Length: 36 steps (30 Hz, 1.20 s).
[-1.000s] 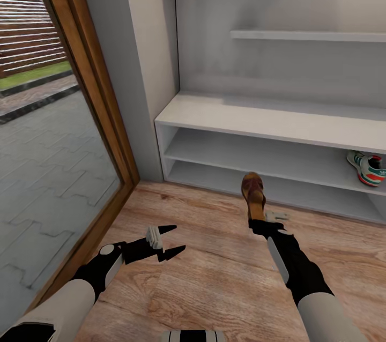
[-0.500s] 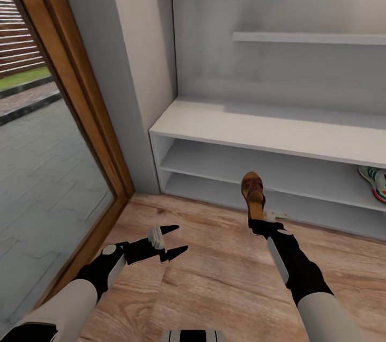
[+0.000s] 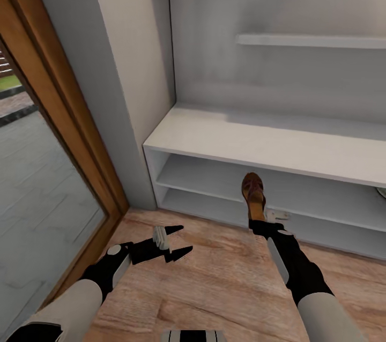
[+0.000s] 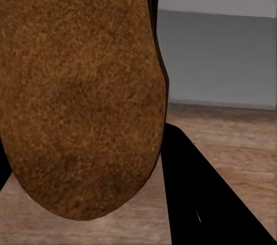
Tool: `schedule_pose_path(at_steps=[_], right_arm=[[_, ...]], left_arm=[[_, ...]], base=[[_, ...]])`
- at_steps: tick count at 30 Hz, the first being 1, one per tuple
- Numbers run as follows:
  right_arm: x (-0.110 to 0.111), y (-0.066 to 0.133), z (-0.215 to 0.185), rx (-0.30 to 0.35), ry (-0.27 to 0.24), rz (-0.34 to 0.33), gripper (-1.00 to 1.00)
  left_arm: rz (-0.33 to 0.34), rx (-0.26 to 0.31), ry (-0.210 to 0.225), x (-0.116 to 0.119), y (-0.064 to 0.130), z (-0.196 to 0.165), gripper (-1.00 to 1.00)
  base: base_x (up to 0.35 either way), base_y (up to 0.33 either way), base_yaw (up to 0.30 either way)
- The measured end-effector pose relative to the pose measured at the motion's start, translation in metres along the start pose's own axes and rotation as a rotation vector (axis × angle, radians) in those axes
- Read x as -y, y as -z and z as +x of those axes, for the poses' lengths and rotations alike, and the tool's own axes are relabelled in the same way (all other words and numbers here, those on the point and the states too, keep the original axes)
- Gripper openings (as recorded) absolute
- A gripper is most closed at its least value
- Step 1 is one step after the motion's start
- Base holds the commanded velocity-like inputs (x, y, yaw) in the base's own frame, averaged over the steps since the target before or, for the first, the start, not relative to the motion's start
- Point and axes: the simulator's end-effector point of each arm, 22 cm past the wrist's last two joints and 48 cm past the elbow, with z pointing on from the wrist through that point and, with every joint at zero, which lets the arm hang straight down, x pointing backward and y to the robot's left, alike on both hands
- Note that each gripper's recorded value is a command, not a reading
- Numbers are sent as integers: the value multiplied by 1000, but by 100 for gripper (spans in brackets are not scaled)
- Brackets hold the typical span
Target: Pick up the two gym shoes and the two sandals from the corridor floor and place them onto the hallstand (shoe rack) in the corridor, making sure they are on the rack and not on the floor. Arrange them so the two gym shoes are next to each other and the two sandals are next to each other.
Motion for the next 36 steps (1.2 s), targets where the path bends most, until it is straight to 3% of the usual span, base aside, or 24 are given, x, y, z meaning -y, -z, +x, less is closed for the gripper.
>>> schedule_pose_path(at_steps=[9, 36], right_arm=[[0, 0, 0, 1, 1, 1, -100], [0, 0, 0, 1, 2, 1, -100]], left_arm=[[0, 0, 0, 0, 0, 0, 100], [7, -5, -1, 2, -1, 1, 100]], base=[[320, -30, 0], [143, -2, 0]])
